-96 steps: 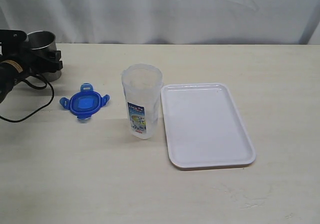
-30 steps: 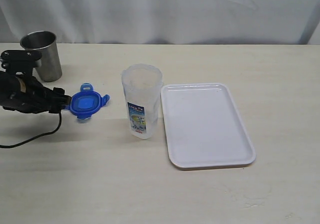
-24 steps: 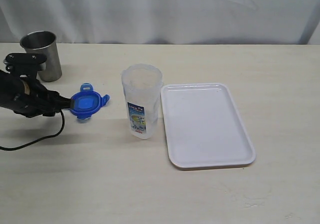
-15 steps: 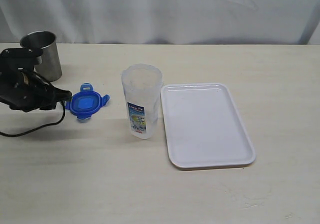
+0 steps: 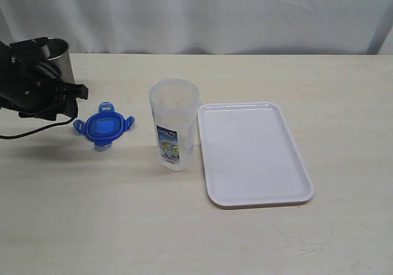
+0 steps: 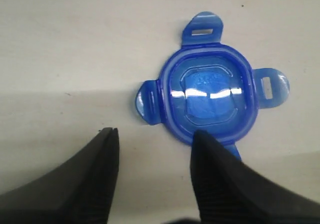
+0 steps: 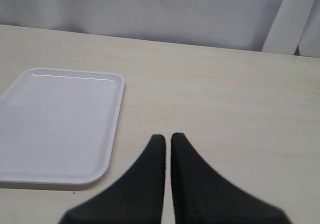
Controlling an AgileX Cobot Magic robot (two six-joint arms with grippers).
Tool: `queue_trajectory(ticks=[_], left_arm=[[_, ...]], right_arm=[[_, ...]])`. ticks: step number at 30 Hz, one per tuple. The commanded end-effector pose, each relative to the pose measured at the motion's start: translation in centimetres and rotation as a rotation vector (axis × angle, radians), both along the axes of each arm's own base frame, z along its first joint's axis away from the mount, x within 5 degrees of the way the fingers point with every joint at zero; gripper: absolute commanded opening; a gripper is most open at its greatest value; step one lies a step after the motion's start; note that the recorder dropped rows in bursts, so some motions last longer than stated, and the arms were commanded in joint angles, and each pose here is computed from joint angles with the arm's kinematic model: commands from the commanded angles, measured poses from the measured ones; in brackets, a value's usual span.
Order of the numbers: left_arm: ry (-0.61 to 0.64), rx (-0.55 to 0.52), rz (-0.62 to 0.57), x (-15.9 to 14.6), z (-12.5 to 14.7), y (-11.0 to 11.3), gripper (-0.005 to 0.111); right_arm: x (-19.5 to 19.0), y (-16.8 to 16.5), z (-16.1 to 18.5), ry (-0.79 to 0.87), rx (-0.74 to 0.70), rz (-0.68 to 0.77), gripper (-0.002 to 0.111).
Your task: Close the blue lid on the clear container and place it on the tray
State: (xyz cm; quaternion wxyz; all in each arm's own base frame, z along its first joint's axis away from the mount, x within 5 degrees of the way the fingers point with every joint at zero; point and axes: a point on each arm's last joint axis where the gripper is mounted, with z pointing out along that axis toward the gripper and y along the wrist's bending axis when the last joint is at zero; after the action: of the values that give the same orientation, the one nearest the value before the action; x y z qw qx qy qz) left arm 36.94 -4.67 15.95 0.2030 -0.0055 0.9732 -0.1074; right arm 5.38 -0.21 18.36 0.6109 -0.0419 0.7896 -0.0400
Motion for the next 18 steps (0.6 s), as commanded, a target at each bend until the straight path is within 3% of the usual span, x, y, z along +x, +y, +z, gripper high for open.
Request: queue_trajectory(ticks=[1,8,18], left_arm=[[0.025,0.006,-0.015,0.0,-0.4,0.6,0.048],[0.13,-0.076,-0.066,0.9,-3.3,-0.4,0.049],[0.036,-0.04,-0.032,2.2,-3.7,0.0,0.049]], right_arm=[[0.0,0.0,-0.1,0.0,0.006,-0.004,0.005],[0.0,0.0,-0.1,0.0,0.006,-0.004,0.005],[0.0,0.0,-0.1,0.0,0.006,-0.004,0.005]])
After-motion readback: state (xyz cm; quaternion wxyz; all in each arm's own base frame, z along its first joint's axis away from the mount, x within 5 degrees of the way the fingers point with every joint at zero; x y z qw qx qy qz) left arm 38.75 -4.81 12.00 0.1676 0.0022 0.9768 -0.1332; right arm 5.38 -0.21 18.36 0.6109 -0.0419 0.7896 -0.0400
